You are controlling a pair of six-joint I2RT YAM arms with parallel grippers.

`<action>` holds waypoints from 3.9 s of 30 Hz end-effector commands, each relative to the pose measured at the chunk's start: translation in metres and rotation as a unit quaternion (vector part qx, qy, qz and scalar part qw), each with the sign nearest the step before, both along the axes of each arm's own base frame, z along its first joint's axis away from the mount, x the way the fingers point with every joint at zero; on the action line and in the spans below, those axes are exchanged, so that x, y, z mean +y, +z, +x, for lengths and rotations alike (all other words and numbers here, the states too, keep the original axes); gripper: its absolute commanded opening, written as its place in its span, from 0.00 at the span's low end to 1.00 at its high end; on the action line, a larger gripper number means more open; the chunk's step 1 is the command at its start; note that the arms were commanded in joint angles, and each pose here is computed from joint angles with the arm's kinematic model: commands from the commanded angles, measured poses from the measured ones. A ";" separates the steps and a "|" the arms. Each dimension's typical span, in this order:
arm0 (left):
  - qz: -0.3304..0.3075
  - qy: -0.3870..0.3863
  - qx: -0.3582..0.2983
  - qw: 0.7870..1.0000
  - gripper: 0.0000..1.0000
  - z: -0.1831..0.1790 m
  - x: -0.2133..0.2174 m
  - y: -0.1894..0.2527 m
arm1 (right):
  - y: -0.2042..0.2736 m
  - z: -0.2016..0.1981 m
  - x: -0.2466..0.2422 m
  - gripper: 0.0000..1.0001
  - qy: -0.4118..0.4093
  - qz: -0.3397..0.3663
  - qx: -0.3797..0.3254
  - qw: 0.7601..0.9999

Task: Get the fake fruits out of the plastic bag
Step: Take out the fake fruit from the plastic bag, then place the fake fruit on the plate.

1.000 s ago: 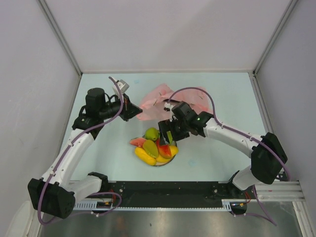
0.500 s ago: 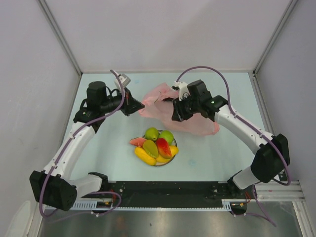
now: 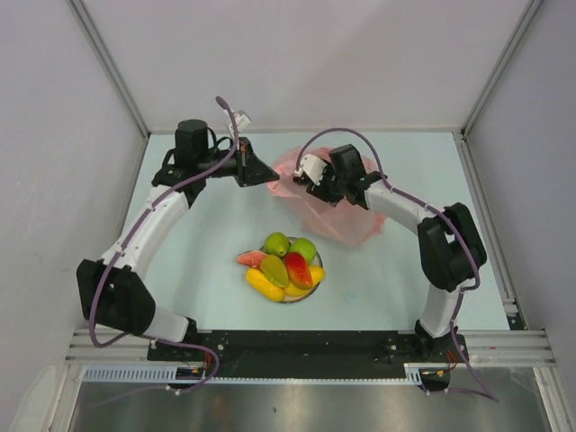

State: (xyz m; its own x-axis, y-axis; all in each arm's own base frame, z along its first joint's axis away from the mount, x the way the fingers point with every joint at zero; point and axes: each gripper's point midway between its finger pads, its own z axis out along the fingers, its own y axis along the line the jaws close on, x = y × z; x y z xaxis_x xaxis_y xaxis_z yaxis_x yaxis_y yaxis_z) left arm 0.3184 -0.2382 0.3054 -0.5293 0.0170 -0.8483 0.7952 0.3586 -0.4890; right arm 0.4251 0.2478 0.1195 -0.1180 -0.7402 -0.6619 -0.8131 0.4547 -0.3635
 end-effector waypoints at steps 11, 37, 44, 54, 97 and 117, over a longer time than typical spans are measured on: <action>-0.009 -0.032 0.001 0.999 0.00 0.020 -0.010 0.002 | -0.033 0.131 -0.026 0.73 0.028 -0.132 -0.111 0.985; -0.007 0.106 0.072 0.992 0.00 0.100 -0.006 -0.043 | 0.124 -0.002 0.004 0.00 0.060 0.019 -0.039 0.997; -0.019 0.121 0.087 0.989 0.00 0.117 -0.009 -0.046 | 0.178 -0.052 0.004 0.00 0.065 0.069 -0.053 0.994; -0.036 0.118 0.085 0.989 0.03 0.130 -0.015 -0.034 | 0.238 -0.118 0.046 0.00 0.126 0.154 -0.094 0.975; -0.024 0.319 -0.035 0.947 1.00 -0.001 0.131 0.022 | 0.153 -0.245 0.126 0.00 0.262 0.105 0.038 0.959; -0.043 0.307 -0.017 0.950 1.00 0.002 0.125 0.022 | 0.145 -0.158 0.113 0.00 0.178 0.104 -0.001 0.979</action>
